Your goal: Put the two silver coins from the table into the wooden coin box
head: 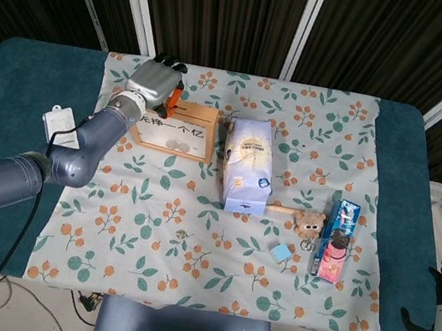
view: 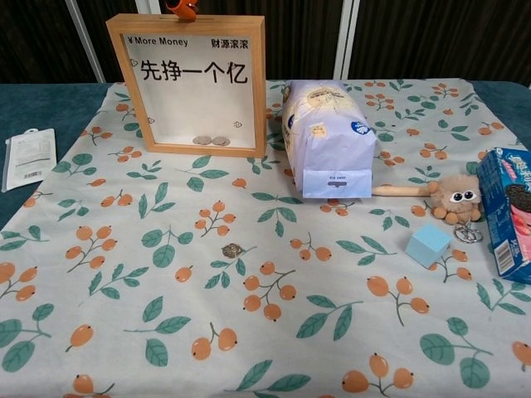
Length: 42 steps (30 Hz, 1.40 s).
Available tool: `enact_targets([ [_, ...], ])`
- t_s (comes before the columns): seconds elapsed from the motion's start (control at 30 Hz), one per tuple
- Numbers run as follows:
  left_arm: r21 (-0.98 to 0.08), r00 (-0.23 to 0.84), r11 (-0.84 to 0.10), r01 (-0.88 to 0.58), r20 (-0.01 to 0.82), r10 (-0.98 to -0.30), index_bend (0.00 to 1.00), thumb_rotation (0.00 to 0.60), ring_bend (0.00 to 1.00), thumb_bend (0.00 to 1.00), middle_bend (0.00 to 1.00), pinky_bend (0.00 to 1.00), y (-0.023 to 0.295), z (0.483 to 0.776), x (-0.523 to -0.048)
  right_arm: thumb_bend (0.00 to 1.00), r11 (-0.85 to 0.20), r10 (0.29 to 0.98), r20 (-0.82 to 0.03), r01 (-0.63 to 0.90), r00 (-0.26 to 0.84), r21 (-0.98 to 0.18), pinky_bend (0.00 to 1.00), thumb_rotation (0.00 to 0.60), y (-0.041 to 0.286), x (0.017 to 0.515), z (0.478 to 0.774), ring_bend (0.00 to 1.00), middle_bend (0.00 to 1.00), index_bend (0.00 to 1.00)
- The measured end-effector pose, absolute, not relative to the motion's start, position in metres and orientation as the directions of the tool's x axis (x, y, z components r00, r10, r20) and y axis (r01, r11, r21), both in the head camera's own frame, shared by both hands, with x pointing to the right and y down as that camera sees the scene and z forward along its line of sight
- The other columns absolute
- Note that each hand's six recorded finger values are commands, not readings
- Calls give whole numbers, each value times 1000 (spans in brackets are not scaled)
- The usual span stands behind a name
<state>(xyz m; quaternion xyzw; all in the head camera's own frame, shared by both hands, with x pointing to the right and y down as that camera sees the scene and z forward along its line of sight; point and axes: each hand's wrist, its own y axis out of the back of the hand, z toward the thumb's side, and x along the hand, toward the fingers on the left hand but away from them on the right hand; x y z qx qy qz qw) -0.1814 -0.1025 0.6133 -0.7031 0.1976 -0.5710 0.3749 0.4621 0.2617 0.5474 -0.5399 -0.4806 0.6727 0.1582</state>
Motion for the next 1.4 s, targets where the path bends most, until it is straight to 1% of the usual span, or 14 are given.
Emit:
enact_targets([
  [0.47,-747,266,-647,150,661,-702,284,600,0,341,111,0,-102,613,-181,370,-487,730,-574,307,-370,-817,0,600,262,463,547,36,46,125],
  [0.57,-744,262,-650,152,665,-699,281,600,0,305,110,0,-102,614,-182,369,-487,730,-574,307,-370,-818,0,600,262,463,547,36,46,125],
  [0.63,-744,260,-650,153,665,-700,280,600,0,300,110,0,-102,614,-182,369,-486,730,-574,308,-371,-818,0,600,262,463,547,36,46,125],
  [1.4,-751,265,-641,159,658,-705,279,600,0,300,111,0,-102,610,-180,369,-487,728,-574,308,-374,-818,0,600,262,463,547,36,46,125],
])
